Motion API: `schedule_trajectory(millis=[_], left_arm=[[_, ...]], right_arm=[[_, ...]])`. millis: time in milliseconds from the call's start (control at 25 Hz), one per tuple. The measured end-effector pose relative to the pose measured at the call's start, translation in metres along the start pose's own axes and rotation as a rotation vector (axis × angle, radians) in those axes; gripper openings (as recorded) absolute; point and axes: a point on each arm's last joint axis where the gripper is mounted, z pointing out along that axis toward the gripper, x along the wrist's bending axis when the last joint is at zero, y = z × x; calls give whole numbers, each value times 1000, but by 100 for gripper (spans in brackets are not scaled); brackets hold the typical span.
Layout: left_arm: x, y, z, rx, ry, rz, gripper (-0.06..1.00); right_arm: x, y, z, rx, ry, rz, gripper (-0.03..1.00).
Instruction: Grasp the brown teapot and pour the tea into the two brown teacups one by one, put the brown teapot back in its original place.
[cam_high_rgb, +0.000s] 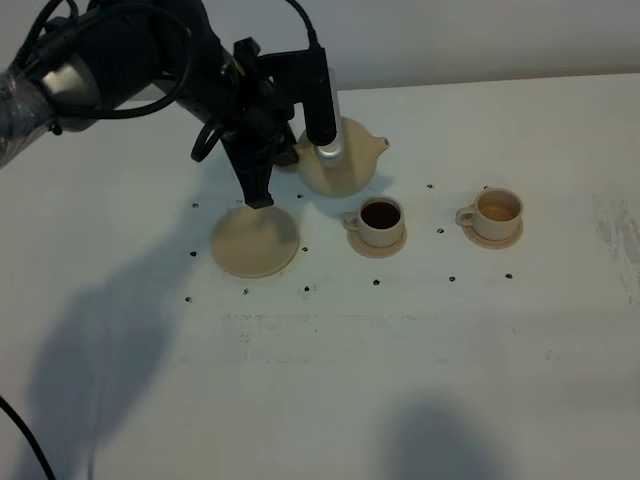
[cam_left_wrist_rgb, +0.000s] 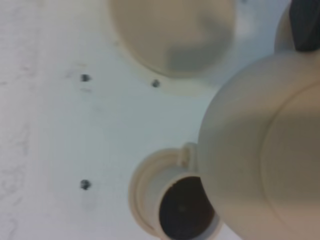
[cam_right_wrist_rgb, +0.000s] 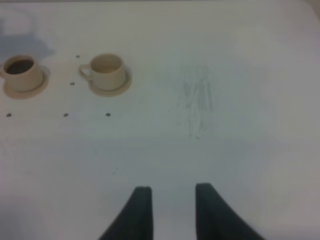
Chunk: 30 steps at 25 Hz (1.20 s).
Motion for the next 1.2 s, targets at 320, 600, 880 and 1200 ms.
schedule_trajectory(millis=[320, 600, 880, 1200], left_arm=[[-30, 4, -11, -43, -98, -315, 12], [-48, 18, -12, -5, -178, -519, 12], [-54, 15, -8, 121, -138, -612, 12], [-87, 2, 20, 206, -208, -614, 12]], right_arm=[[0, 0, 0, 0, 0, 0, 23], [0, 0, 0, 1, 0, 0, 23], [0, 0, 0, 1, -1, 0, 23], [0, 0, 0, 1, 0, 0, 23]])
